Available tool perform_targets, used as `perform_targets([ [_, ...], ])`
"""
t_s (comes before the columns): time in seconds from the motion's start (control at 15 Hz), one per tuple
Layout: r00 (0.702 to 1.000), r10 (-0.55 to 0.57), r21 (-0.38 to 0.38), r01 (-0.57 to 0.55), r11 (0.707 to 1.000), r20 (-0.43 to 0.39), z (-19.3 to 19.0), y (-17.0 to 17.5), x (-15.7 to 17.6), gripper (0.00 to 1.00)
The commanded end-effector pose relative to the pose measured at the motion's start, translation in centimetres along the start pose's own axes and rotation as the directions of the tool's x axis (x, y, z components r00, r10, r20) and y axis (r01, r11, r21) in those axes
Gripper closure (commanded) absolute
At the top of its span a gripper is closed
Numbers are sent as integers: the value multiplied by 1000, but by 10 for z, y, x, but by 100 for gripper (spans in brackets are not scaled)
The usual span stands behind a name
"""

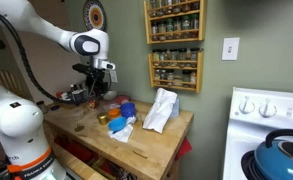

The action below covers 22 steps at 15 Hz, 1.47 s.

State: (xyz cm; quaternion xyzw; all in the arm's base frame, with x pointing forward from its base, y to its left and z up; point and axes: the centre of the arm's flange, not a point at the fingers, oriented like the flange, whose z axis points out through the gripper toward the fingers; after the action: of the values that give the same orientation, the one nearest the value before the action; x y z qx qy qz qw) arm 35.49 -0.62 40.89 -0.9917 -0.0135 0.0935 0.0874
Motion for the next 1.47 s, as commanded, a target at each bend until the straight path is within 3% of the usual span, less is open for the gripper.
perform_targets([
  [0.0,1000,0,0,0,1000,0,0,0,0,0],
  [0.13,1000,-10,27,10,1000,8,4,-12,2,0],
  [0.33,999,-33,94,29,995,43,22,-74,9,0],
  [0.53,998,44,129,-51,990,53,37,-136,20,0],
  [0.67,992,124,123,-123,985,-8,42,-162,34,0],
  [0.73,999,53,115,-54,992,10,34,-140,12,0],
  [0.87,996,90,111,-88,990,-9,38,-157,21,0],
  [1.13,995,102,115,-101,988,-5,39,-157,28,0],
  [1.4,950,312,223,-298,928,-28,46,-163,58,0],
])
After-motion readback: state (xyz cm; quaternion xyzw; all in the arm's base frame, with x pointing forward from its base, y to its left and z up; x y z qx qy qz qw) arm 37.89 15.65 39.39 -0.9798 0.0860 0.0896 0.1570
